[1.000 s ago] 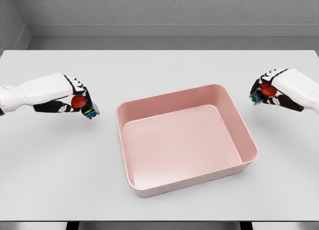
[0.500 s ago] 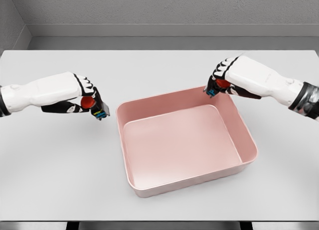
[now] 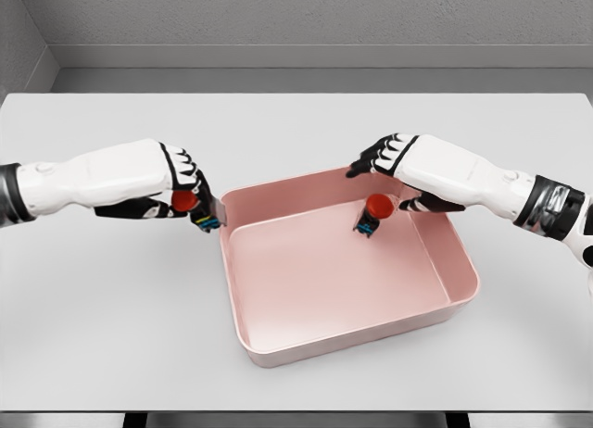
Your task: Put the industrial switch in the basket with both arms
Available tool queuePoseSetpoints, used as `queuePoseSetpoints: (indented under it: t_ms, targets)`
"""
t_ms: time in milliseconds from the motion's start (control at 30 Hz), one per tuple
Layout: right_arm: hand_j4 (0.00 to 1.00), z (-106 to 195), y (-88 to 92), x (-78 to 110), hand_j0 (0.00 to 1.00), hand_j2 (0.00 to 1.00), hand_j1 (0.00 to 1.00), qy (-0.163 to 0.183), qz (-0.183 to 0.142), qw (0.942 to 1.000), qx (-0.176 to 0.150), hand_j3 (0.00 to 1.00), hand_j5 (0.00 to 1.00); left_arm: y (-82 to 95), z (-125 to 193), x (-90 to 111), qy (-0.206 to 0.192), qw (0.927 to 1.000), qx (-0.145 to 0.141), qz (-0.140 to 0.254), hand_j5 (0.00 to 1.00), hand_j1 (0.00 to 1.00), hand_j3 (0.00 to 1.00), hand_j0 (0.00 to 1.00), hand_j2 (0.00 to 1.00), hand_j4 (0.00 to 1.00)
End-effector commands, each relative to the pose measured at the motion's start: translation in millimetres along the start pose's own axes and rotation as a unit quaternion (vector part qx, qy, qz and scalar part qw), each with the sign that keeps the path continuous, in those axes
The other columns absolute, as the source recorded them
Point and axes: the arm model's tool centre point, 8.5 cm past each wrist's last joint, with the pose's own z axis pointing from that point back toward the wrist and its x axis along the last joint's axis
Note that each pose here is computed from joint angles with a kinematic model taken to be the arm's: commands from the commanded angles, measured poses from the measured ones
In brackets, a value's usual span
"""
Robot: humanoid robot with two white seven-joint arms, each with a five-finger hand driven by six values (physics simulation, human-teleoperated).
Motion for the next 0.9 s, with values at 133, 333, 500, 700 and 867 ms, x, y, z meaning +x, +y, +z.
queuePoseSetpoints:
  t_ms: [133,333,500,700,867]
  targets:
    - [1.00,4.4,-5.0,-1.9,1.00,1.00,1.00,0.005,0.003,1.0000,-0.005,1.00,1.00,5.2,-10.1,8.7,-0.020,0.9997,0.011,-0.003,0.50,0.50,0.50,0.50,0.50,0.50]
    - [1.00,50.6,-10.0,-22.1,1.00,1.00,1.00,0.074,-0.004,0.9966,-0.037,1.00,1.00,10.1,-24.2,12.8,-0.038,0.9989,0.027,-0.007,0.50,0.50,0.50,0.50,0.50,0.50]
    - [1.00,94.5,-27.6,-37.5,1.00,1.00,1.00,0.132,0.012,0.9892,-0.062,1.00,1.00,9.3,-41.4,18.8,-0.060,0.9977,0.031,-0.006,0.50,0.50,0.50,0.50,0.50,0.50]
    - [1.00,98.4,-26.1,-38.0,1.00,1.00,1.00,0.137,0.009,0.9885,-0.062,1.00,1.00,7.5,-66.1,29.3,-0.093,0.9954,0.022,-0.006,0.50,0.50,0.50,0.50,0.50,0.50]
    - [1.00,95.9,-20.7,-36.6,1.00,1.00,1.00,0.134,0.003,0.9891,-0.060,1.00,1.00,10.1,-78.6,35.2,-0.110,0.9935,0.026,-0.010,0.54,0.54,0.54,0.54,0.54,0.54]
